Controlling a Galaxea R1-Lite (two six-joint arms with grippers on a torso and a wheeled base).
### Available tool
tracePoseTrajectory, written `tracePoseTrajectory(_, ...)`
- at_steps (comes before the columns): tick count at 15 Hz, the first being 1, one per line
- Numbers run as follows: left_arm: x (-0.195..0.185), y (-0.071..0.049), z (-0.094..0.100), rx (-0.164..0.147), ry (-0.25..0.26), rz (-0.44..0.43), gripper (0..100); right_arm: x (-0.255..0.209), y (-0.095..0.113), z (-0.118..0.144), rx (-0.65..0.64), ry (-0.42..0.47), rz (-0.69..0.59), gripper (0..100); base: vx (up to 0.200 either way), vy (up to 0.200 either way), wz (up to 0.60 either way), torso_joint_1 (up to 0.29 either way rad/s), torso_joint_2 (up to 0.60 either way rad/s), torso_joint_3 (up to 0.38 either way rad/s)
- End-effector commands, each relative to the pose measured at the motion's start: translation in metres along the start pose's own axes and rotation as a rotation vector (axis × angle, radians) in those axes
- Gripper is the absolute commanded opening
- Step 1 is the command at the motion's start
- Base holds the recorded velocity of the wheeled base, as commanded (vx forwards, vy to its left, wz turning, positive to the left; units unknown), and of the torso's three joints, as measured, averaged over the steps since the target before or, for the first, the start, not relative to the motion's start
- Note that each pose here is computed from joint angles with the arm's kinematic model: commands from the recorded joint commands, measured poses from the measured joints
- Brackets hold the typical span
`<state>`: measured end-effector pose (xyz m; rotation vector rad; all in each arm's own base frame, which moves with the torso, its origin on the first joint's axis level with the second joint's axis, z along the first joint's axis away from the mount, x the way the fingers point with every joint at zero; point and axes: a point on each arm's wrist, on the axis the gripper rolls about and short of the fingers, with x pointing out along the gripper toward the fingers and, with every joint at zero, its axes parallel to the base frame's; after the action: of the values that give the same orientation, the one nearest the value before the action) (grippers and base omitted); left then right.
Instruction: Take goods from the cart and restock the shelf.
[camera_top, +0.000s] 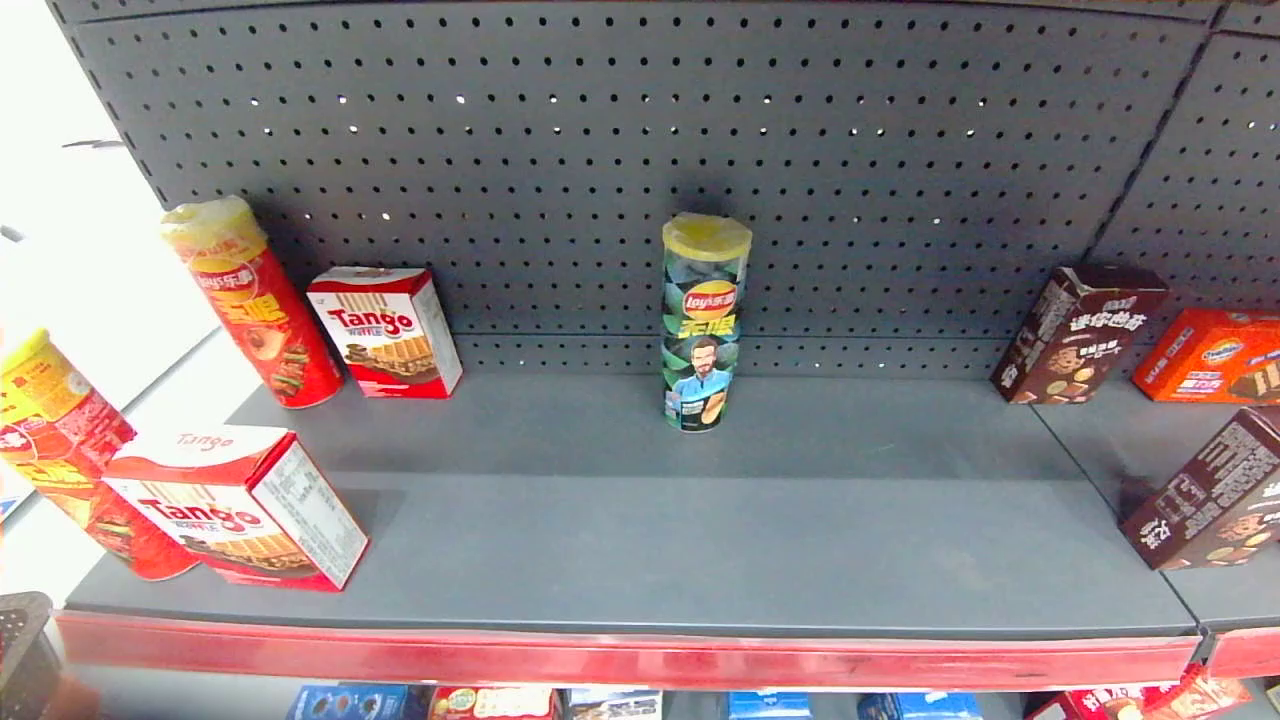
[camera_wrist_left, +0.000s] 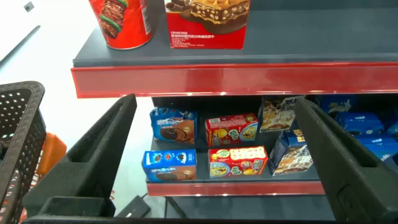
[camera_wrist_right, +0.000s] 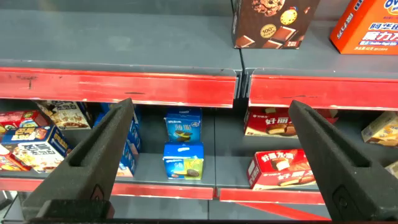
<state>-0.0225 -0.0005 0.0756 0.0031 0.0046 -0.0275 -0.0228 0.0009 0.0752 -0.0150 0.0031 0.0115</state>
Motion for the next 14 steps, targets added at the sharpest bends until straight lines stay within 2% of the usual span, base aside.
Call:
tracePoseTrajectory(1, 0.0001, 0.0000, 0.0000, 0.000, 0.001, 0.000, 100, 0.0000, 0.0000, 0.0000, 0.000, 0.000, 0.001, 100, 0.000, 0.000, 0.00, 0.000, 0.00, 0.000)
tracePoseTrajectory(2, 0.0000, 0.0000, 0.0000, 0.000, 0.000, 0.000, 100, 0.0000, 0.0000, 0.0000, 0.000, 0.000, 0.001, 100, 0.000, 0.000, 0.00, 0.000, 0.00, 0.000)
tracePoseTrajectory(14, 0.0001, 0.0000, 0.0000, -0.002, 0.001, 0.000, 100, 0.0000, 0.0000, 0.0000, 0.000, 0.000, -0.001, 100, 0.000, 0.000, 0.60, 0.004, 0.00, 0.002)
